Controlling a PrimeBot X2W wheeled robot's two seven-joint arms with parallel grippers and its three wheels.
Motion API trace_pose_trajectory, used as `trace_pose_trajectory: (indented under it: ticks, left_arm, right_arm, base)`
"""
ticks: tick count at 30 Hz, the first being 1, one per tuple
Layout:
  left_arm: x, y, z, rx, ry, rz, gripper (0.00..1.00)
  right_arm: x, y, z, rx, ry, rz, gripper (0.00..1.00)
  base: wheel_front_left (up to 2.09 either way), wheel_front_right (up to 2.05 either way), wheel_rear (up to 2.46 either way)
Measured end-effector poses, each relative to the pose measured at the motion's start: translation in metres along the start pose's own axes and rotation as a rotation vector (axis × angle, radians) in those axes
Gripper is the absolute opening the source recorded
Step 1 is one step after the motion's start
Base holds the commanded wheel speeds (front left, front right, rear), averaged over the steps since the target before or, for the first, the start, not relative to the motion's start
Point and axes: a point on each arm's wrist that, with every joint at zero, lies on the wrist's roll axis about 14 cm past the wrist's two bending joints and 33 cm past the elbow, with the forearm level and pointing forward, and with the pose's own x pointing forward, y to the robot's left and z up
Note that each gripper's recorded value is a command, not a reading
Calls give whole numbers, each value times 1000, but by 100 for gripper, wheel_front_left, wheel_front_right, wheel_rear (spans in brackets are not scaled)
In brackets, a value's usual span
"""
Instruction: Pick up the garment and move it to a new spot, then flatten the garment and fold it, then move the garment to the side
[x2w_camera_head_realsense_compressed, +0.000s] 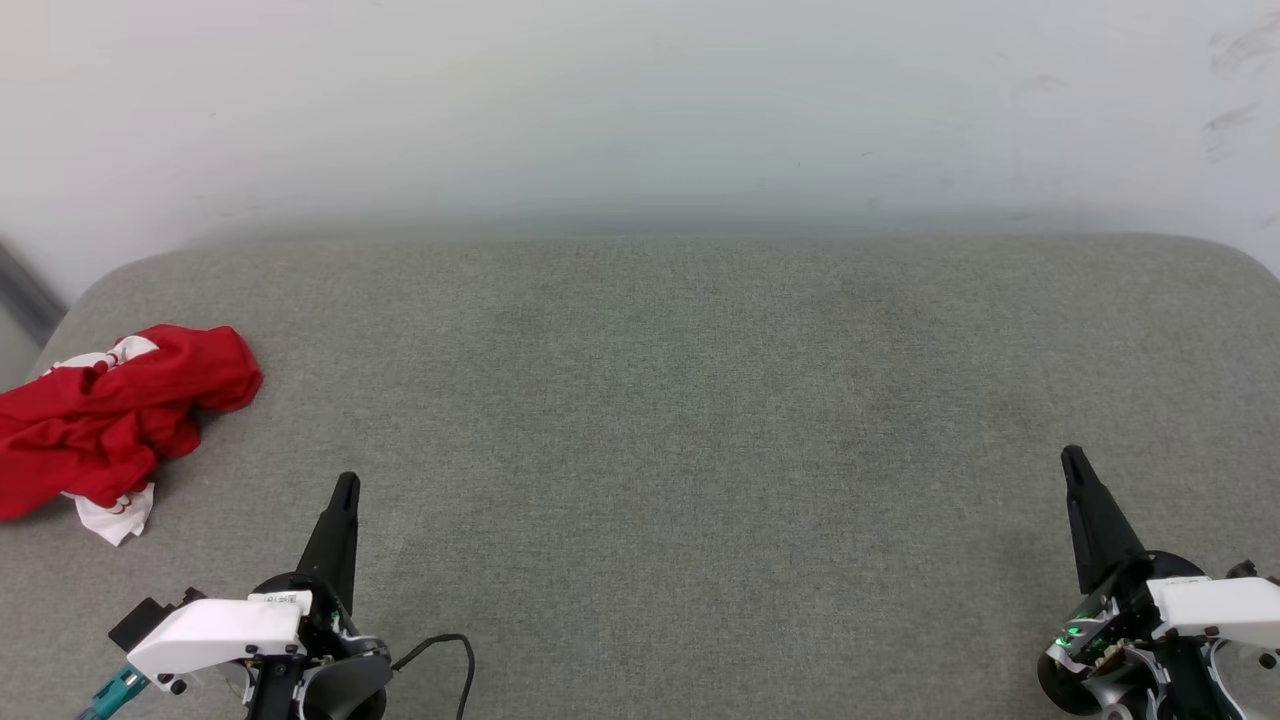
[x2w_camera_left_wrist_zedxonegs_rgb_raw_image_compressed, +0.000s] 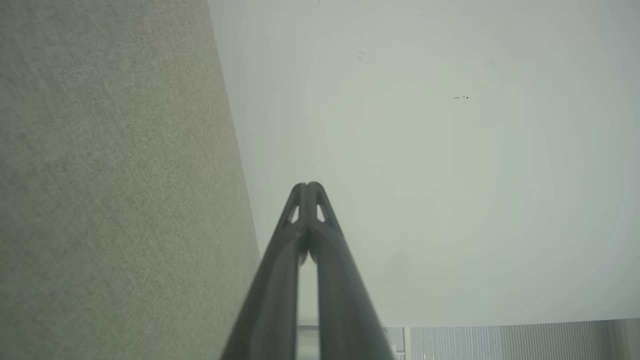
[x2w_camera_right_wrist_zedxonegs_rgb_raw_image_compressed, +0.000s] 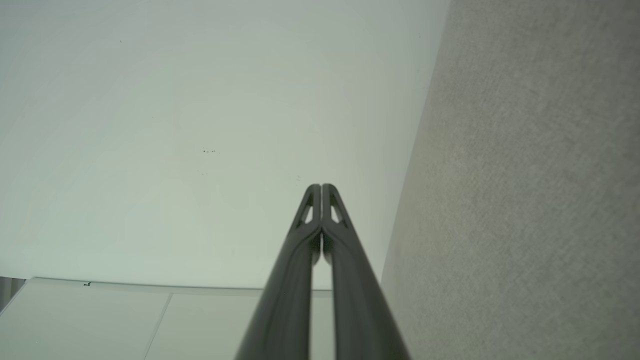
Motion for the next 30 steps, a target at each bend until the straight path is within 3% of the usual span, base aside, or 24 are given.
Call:
trace_pose_trajectory:
  ticks: [17, 18, 22, 30]
  left_arm:
    - [0, 0, 0, 0, 0, 0, 0]
    - [0, 1, 0, -1, 1, 4, 100]
    - [-9, 21, -1, -7, -3, 62, 100]
    - [-10, 19, 7, 66, -41, 64, 100]
  right_arm:
    - [0, 0, 0, 0, 0, 0, 0]
    - [-1, -1, 0, 1, 0, -4, 100]
    - [-10, -22, 1, 4, -6, -66, 100]
    - [-12, -24, 5, -72, -33, -76, 100]
  base:
    - [0, 0, 0]
    - [0, 0, 0]
    - [0, 0, 0]
    - [0, 0, 0]
